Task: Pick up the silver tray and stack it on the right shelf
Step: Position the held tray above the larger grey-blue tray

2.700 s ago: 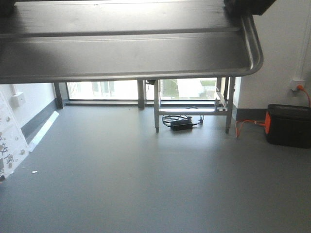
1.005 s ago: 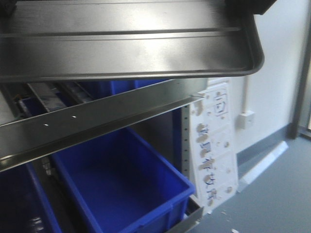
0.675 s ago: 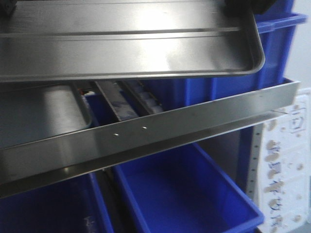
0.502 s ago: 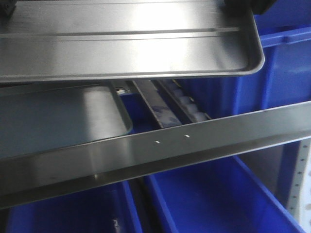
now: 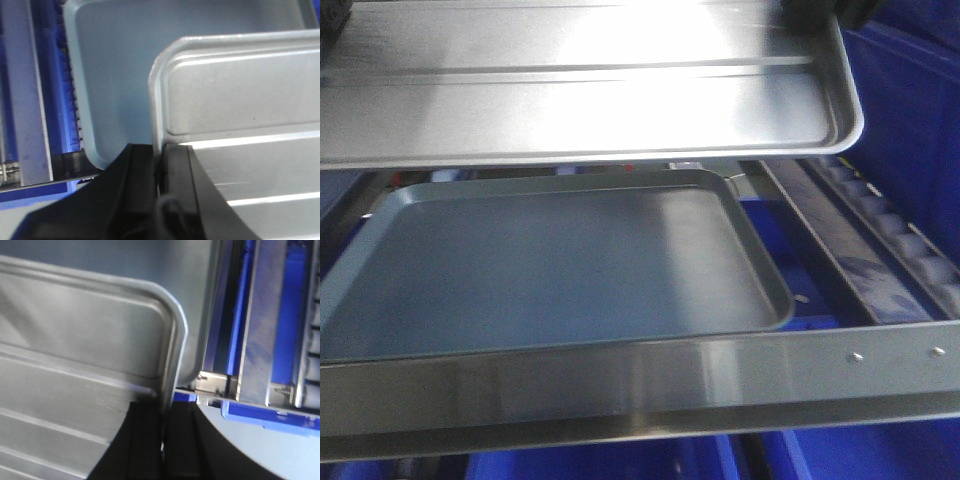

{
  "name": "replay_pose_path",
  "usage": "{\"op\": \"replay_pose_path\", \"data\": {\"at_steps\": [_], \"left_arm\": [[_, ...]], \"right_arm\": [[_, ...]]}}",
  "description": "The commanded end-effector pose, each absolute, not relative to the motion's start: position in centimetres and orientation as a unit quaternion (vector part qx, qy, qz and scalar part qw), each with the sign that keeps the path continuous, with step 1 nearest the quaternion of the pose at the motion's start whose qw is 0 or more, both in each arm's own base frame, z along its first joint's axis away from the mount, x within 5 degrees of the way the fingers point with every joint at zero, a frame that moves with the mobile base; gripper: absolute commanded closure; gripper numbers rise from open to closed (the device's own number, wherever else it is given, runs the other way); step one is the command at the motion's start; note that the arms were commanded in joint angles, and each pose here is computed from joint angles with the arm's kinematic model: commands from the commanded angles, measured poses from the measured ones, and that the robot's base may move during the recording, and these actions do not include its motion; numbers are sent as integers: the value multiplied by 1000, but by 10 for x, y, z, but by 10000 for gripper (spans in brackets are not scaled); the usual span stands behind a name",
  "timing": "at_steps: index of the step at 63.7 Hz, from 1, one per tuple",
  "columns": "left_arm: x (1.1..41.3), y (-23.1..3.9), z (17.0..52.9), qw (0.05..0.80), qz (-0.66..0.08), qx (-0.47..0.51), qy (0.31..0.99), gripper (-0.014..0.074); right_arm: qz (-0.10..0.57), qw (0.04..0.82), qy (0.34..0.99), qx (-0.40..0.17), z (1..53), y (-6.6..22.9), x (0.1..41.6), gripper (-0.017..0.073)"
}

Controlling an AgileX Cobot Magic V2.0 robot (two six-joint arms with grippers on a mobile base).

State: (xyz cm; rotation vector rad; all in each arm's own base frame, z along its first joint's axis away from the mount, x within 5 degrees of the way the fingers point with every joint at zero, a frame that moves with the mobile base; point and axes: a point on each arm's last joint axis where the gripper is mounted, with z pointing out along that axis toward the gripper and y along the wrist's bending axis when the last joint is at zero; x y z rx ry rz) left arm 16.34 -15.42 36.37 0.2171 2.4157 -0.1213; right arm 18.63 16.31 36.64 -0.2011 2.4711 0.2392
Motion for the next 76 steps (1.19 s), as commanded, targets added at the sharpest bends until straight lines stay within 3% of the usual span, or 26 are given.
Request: {"op": "replay_pose_path", "data": {"at_steps": [1,76], "left_arm": [[163,-150,379,381,-40,98,918,687],[163,-150,379,381,-40,98,918,687]], "right_arm": [[96,375,918,-89,387,157,187,503],[99,378,916,-90,388,158,187,503]]}}
